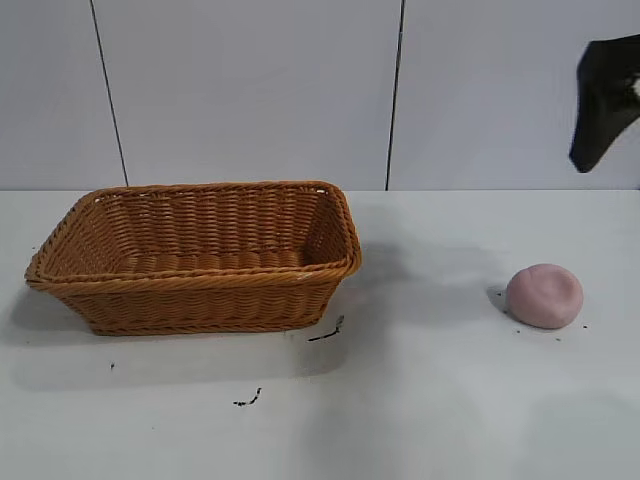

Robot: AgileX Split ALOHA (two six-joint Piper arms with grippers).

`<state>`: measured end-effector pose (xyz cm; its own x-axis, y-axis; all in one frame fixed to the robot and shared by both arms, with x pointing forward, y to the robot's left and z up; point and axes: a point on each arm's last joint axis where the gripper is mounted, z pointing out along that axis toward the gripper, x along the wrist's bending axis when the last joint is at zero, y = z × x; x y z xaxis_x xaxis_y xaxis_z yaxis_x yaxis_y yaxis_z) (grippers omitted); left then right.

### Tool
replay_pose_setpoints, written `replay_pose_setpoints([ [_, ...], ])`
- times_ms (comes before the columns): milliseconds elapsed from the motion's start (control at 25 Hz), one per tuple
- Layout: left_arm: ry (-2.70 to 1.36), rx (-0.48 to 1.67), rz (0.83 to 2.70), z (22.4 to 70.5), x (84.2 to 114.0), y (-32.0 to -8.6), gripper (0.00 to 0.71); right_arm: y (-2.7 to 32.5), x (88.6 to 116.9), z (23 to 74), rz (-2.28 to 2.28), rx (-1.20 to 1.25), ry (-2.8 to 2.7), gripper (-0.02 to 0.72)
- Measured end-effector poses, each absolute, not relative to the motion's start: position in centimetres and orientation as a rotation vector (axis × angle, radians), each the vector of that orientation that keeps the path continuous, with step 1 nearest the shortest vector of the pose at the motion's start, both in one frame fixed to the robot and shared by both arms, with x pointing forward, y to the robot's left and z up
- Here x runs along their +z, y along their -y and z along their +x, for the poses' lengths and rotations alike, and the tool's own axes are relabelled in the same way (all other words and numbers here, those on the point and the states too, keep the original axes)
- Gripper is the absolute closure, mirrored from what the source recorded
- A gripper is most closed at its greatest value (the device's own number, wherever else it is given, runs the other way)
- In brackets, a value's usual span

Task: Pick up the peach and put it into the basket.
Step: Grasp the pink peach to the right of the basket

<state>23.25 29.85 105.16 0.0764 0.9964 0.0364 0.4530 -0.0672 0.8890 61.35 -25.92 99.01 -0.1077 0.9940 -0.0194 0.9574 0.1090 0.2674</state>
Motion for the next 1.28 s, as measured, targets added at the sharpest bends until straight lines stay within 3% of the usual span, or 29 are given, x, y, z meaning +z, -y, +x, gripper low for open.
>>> replay_pose_setpoints([
  [440, -1.469, 0.937, 1.621, 23.2, 105.2, -29.8, 0.018, 25.7, 90.6, 63.4, 2.024, 0.144, -2.254, 0.014],
  [960, -1.469, 0.937, 1.621, 23.2, 105.2, -29.8, 0.018, 25.7, 88.3, 63.8, 2.039, 0.132, -2.251, 0.022],
  [1040, -1.469, 0.937, 1.621, 23.2, 105.2, -29.8, 0.018, 25.7, 88.4, 63.9, 2.024, 0.13, -2.251, 0.097],
  [1080, -1.469, 0.937, 1.621, 23.2, 105.2, -29.8, 0.018, 25.8, 88.4, 63.9, 2.015, 0.125, -2.253, 0.172],
  [1200, -1.469, 0.937, 1.621, 23.2, 105.2, -29.8, 0.018, 25.9, 88.8, 63.9, 1.977, 0.111, -2.257, 0.488],
  [1280, -1.469, 0.937, 1.621, 23.2, 105.2, -29.8, 0.018, 26.0, 89.8, 63.9, 1.953, 0.125, -2.248, 0.61],
])
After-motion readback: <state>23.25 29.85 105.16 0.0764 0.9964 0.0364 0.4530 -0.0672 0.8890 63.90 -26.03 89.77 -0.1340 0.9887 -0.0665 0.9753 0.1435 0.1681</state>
